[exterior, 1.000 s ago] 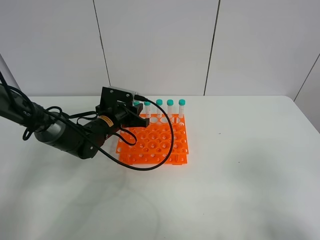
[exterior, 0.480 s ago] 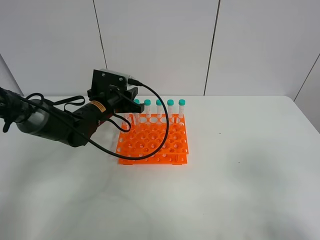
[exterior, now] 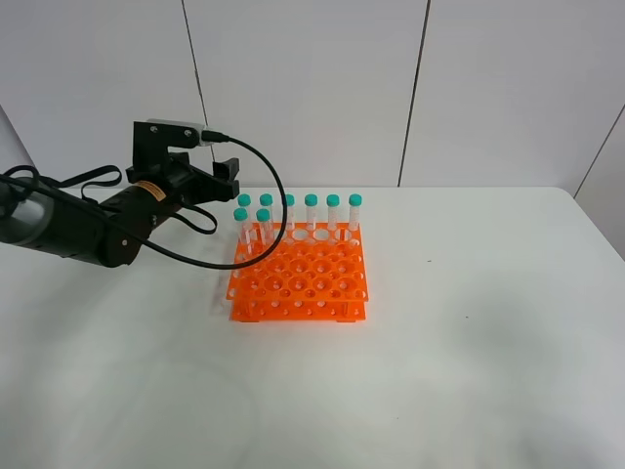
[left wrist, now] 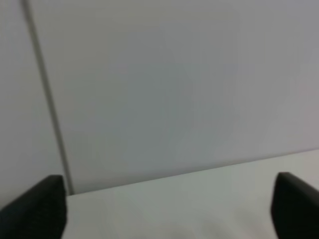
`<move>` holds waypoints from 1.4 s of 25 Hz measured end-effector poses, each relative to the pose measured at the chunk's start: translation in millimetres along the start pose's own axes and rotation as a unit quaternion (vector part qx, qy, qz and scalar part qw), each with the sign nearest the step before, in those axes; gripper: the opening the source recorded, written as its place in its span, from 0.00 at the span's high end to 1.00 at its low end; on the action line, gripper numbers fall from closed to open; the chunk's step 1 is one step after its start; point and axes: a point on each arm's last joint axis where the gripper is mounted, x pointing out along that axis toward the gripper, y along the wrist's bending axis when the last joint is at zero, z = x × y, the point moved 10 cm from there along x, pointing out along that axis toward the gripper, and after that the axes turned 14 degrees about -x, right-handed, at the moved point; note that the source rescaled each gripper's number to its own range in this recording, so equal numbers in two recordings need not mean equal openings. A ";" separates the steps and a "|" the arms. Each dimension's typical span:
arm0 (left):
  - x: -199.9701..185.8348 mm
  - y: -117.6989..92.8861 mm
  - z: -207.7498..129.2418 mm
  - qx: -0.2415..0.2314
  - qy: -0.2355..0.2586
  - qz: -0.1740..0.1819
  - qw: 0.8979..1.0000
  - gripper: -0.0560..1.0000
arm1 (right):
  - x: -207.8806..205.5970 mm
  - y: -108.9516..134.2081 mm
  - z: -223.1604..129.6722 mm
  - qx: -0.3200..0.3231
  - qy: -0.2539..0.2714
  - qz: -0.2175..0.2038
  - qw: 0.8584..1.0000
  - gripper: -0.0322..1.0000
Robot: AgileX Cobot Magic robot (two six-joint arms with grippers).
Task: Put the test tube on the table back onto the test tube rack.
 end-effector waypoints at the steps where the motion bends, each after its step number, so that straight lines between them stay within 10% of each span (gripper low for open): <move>1: 0.0 5.7 -0.4 -0.002 0.003 0.006 1.000 0.08 | 0.0 0.0 0.0 0.000 0.000 0.000 1.000 0.44; 21: -41.6 127.0 -21.5 -0.028 0.180 0.155 0.971 0.00 | 0.0 0.0 0.0 0.000 0.000 0.000 1.000 0.44; 28: -70.1 147.4 -49.9 -0.045 0.280 0.193 0.939 0.00 | 0.0 0.0 0.0 0.000 0.000 0.000 1.000 0.44; 35: -118.0 141.4 -80.4 -0.064 0.429 0.217 0.875 0.00 | 0.0 0.0 0.0 0.000 0.000 0.000 1.000 0.44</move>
